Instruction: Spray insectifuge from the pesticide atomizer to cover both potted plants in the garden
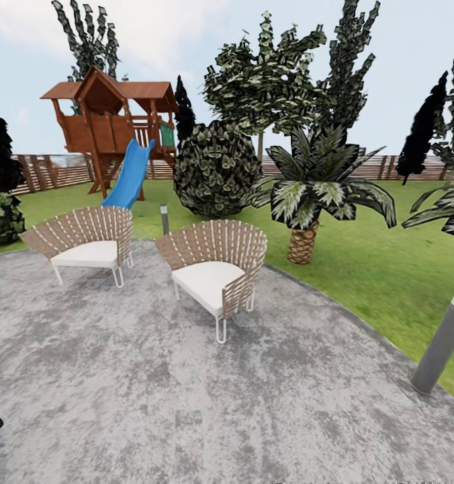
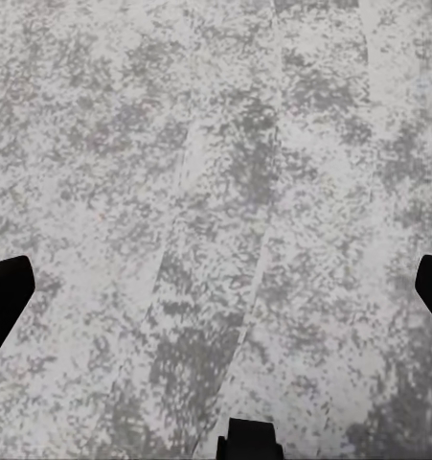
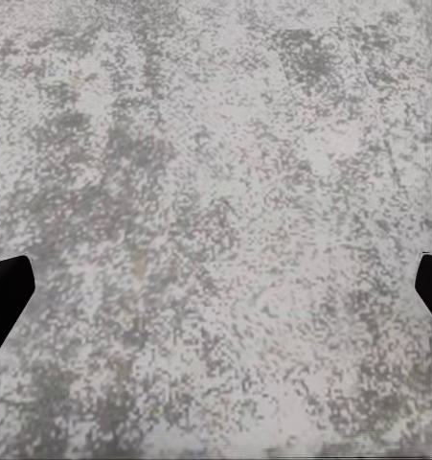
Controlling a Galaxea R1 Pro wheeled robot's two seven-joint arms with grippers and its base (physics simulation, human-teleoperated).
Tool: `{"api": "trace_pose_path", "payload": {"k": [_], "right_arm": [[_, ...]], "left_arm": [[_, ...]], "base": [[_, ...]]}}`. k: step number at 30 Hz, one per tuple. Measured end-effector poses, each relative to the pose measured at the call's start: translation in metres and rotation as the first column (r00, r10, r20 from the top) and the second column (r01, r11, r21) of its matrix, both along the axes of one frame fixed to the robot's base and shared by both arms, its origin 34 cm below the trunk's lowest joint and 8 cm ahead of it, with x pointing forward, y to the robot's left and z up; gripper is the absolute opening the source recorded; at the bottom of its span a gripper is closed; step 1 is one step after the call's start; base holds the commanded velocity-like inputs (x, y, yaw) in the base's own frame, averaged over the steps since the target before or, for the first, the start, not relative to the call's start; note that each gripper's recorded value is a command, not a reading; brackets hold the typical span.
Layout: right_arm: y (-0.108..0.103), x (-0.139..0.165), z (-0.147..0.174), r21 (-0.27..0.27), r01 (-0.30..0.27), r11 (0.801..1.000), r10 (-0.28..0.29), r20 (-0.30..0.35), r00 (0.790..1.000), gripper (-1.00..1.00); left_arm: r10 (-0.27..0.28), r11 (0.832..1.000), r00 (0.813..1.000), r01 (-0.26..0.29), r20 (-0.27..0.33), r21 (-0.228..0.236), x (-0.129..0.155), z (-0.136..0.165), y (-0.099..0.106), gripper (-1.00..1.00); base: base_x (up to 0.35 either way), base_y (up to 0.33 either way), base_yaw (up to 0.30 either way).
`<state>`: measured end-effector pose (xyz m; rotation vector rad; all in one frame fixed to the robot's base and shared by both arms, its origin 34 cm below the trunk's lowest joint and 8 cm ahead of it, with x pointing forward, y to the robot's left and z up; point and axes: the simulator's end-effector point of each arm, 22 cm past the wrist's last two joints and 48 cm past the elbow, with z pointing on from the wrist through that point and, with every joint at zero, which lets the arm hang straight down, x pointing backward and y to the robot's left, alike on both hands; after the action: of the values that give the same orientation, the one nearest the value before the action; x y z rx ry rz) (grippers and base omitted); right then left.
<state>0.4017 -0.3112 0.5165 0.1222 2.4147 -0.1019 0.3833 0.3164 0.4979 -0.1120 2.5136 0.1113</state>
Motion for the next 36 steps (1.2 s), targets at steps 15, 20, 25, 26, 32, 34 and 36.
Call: {"api": "trace_pose_path", "payload": {"k": [15, 20, 25, 26, 32, 34, 36], "right_arm": [[-0.0006, -0.0003, -0.0003, -0.002, 0.002, 1.000, -0.002, -0.001, 1.000, 1.00], [-0.0006, -0.0002, -0.0004, -0.002, 0.002, 1.000, -0.002, -0.002, 1.000, 1.00], [-0.0006, -0.0003, -0.0005, -0.002, 0.002, 1.000, -0.002, -0.002, 1.000, 1.00], [-0.0006, -0.0003, -0.0005, -0.002, 0.002, 1.000, -0.002, -0.002, 1.000, 1.00], [-0.0006, -0.0004, -0.0006, -0.002, 0.002, 1.000, -0.002, -0.003, 1.000, 1.00], [-0.0006, -0.0006, -0.0007, -0.002, 0.002, 1.000, -0.002, -0.003, 1.000, 1.00], [-0.0006, -0.0007, -0.0008, -0.002, 0.002, 1.000, -0.002, -0.003, 1.000, 1.00]], "left_arm": [[0.000, 1.000, 1.000, 0.000, -0.001, 0.001, 0.0000, -0.0001, 0.0008, 1.00], [0.000, 1.000, 1.000, 0.000, -0.001, 0.002, 0.0000, -0.0002, 0.0012, 1.00], [0.001, 1.000, 1.000, -0.001, -0.002, 0.002, -0.0008, -0.0005, 0.0013, 1.00], [0.001, 1.000, 1.000, -0.001, -0.002, 0.001, -0.0009, -0.0005, 0.0013, 1.00], [0.001, 1.000, 1.000, -0.001, -0.002, 0.001, -0.0011, -0.0005, 0.0013, 1.00], [0.002, 1.000, 1.000, -0.002, -0.002, 0.001, -0.0011, -0.0005, 0.0014, 1.00], [0.002, 1.000, 1.000, -0.002, -0.002, 0.001, -0.0011, -0.0005, 0.0014, 1.00]], "base": [[-0.044, 0.000, -0.253], [-0.295, 0.000, -0.265], [-0.329, 0.000, -0.266], [-0.333, 0.000, -0.266], [-0.334, 0.000, -0.266], [-0.335, 0.000, -0.266], [-0.335, 0.000, -0.267]]}}
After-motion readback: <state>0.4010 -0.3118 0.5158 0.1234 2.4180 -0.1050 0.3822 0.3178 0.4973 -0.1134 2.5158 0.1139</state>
